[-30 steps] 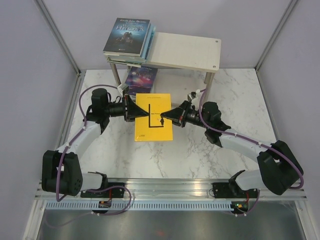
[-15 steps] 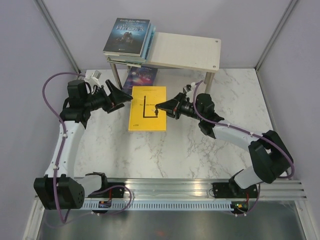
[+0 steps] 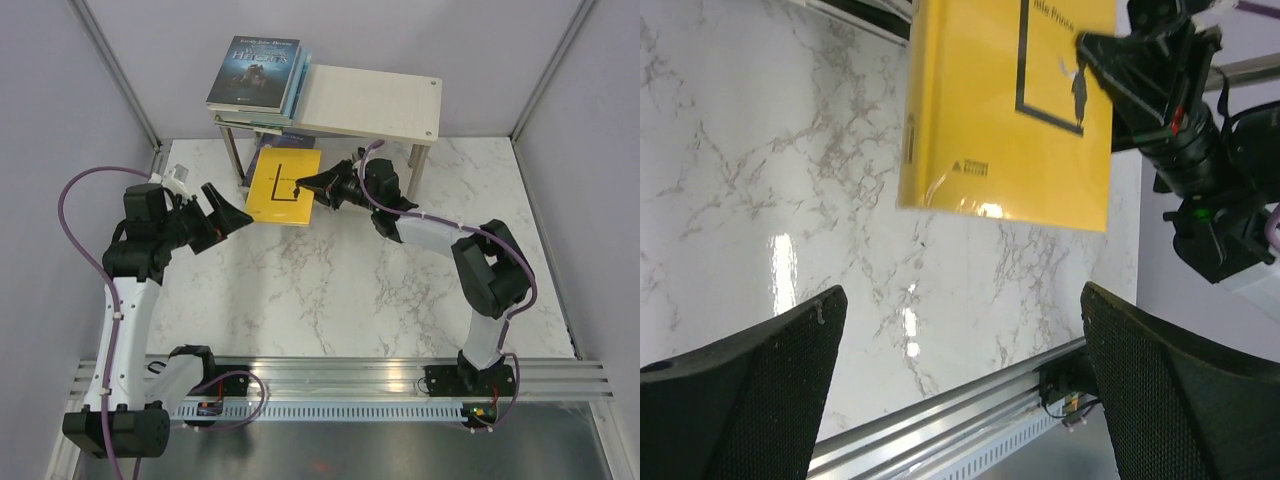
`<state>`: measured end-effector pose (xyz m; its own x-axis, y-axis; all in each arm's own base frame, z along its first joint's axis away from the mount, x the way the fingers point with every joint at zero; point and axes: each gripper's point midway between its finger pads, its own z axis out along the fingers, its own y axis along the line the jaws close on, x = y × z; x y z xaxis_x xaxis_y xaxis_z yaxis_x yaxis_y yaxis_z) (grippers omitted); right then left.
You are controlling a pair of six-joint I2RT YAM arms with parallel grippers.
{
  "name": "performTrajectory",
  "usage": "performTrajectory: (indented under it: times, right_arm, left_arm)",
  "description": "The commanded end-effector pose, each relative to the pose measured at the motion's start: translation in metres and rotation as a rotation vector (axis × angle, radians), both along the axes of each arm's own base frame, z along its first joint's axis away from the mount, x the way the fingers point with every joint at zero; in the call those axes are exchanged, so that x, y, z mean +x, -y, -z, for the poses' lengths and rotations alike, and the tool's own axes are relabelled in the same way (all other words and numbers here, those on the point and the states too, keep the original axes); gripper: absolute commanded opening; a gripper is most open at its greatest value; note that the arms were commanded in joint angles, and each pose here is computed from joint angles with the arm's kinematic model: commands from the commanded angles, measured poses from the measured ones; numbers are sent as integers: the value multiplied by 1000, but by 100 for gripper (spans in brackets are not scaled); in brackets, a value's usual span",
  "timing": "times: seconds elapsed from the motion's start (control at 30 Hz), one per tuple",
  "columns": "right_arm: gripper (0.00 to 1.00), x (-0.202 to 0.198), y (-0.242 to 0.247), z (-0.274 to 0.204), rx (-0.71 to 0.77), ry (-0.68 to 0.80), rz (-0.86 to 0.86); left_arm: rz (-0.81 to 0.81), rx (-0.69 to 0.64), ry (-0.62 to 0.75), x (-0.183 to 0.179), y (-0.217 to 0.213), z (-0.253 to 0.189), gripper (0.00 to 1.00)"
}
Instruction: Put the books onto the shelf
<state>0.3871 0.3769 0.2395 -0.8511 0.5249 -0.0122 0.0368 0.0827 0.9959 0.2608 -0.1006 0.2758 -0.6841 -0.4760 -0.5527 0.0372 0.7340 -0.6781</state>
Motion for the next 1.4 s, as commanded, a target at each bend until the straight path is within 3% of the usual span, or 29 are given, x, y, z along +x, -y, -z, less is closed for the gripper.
performTrajectory:
  times: [0.0, 0.2, 0.23, 0.3, 0.43, 0.6, 0.63, 0.87, 0.97, 1.03, 1.07, 1.37]
  right_arm:
    - [0, 29, -3, -57, 95, 151, 50]
    - [0, 69, -10, -40, 84, 129, 79]
    - [0, 74, -11, -37, 81, 123, 83]
    - [0, 86, -18, -32, 81, 121, 81]
    - [0, 110, -23, -22, 60, 116, 91]
    - [0, 138, -27, -18, 3, 158, 96]
    - [0, 141, -28, -12, -19, 145, 92]
    - [0, 158, -35, 18, -85, 120, 87]
    - [38, 160, -35, 23, -112, 123, 78]
    - [87, 159, -33, 28, -138, 117, 74]
    - [98, 157, -32, 31, -157, 127, 60]
    - [98, 141, 34, 68, -308, 51, 100]
  left_arm:
    - [-17, 90, 9, -11, -12, 0, 100]
    - [-31, 125, 89, -14, -15, -24, 100]
    - [-276, 211, 69, 1, -53, -22, 100]
    - [-366, 253, 102, 2, -63, -30, 100]
    - [-341, 259, 73, -3, -58, -14, 100]
    - [-349, 248, 121, -6, -59, -31, 100]
    - [-333, 320, 93, -15, -65, -23, 100]
    - [-325, 330, 85, -14, -66, -19, 100]
    - [-294, 331, 91, -12, -62, -19, 99]
    - [-288, 334, 88, -12, -61, -18, 99]
    - [-288, 334, 90, -12, -61, -18, 99]
    - [-273, 314, 80, -12, -57, -17, 98]
